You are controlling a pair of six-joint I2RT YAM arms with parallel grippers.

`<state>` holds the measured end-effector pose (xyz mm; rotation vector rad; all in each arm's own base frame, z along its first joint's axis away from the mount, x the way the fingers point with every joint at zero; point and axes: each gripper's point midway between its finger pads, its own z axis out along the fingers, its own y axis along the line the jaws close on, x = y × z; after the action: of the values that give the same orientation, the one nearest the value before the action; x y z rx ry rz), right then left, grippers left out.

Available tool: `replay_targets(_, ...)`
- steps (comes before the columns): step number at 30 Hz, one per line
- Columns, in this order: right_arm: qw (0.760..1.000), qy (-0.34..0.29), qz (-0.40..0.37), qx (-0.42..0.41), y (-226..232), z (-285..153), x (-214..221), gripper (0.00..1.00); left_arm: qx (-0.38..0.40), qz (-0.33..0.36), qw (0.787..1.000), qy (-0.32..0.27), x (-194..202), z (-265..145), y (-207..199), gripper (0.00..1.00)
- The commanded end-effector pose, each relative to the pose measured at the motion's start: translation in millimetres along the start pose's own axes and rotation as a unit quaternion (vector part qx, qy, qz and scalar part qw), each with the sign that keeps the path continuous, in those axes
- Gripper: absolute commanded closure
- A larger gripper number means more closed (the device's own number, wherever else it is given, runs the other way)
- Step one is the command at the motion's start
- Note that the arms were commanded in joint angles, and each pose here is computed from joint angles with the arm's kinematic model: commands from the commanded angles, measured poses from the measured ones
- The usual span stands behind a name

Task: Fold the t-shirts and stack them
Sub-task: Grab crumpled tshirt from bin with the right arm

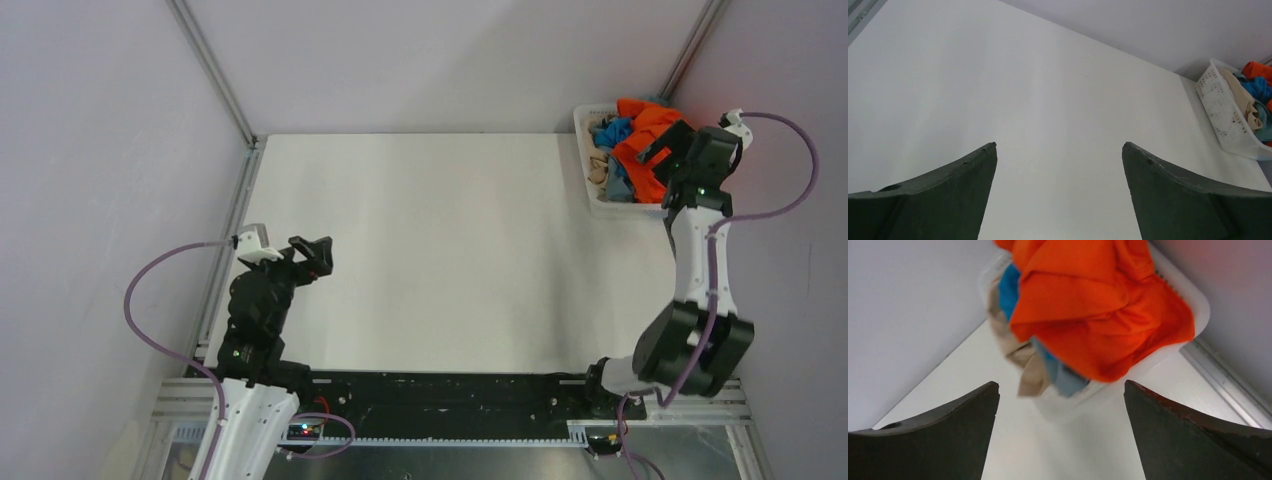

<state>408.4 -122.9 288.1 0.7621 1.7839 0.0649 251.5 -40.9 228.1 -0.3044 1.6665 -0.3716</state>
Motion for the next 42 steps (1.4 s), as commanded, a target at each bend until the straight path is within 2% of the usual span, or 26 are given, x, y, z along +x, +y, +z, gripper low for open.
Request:
replay_targets(1, 1.0, -0.009, -0.02, 0.009, -8.7, 47.9, -22.6, 0.0, -0.021, -0.005, 1.0, -0.009, -3.2, 5.9, 7.2, 0.02)
replay_targets(7, 0.999, 0.011, -0.036, -0.013, 2.4, 118.1, -22.1, 0.0, -0.035, -0.004, 0.999, 0.017, 6.7, 20.3, 11.0, 0.02)
replay_targets(11, 0.999, 0.005, -0.035, 0.006, 5.3, 169.3, -21.0, 0.0, -0.043, 0.001, 0.998, 0.035, 11.8, 29.2, 12.4, 0.02)
replay_targets(13, 0.999, 0.003, -0.031, 0.011, 8.3, 187.2, -18.7, 0.03, -0.046, 0.005, 0.998, 0.042, 13.1, 32.2, 13.4, 0.02)
replay_targets(15, 0.999, -0.004, -0.027, 0.017, 11.1, 198.5, -20.2, 0.14, -0.048, 0.007, 0.998, 0.042, 12.4, 33.5, 13.6, 0.02)
replay_targets(17, 0.999, -0.023, -0.025, 0.029, 12.3, 203.9, -27.9, 0.36, -0.048, 0.008, 0.998, 0.04, 11.1, 33.4, 13.4, 0.02)
replay_targets(18, 0.999, -0.03, -0.026, 0.034, 13.0, 204.1, -30.8, 0.53, -0.049, 0.008, 0.998, 0.037, 10.1, 32.8, 13.7, 0.02)
replay_targets(19, 0.997, -0.044, -0.029, 0.047, 10.4, 202.8, -38.6, 0.62, -0.049, 0.008, 0.998, 0.037, 9.8, 32.6, 13.7, 0.02)
replay_targets(20, 0.997, -0.049, -0.031, 0.051, 10.3, 201.6, -41.9, 0.84, -0.048, 0.008, 0.998, 0.034, 9.1, 31.7, 13.4, 0.02)
replay_targets(22, 0.995, -0.059, -0.039, 0.064, 8.6, 195.9, -52.0, 1.0, -0.047, 0.008, 0.998, 0.031, 8.4, 30.1, 13.5, 0.02)
replay_targets(27, 0.99, -0.097, -0.073, 0.066, 24.6, 149.8, -97.6, 1.0, -0.036, 0.006, 0.999, 0.018, 3.3, 24.8, 9.6, 0.02)
replay_targets(33, 0.978, -0.181, -0.106, 0.008, 87.6, 44.8, -163.1, 1.0, -0.01, -0.005, 1.0, 0.005, 1.5, 15.6, 2.1, 0.02)
replay_targets(38, 0.954, -0.251, -0.116, -0.12, 176.9, -65.7, -183.5, 1.0, 0.001, -0.023, 1.0, -0.004, -0.8, 10.8, -2.3, 0.02)
replay_targets(42, 0.927, -0.239, -0.092, -0.272, 251.3, -137.8, -163.9, 1.0, 0.006, -0.034, 0.999, 0.005, 5.9, 9.6, -3.4, 0.02)
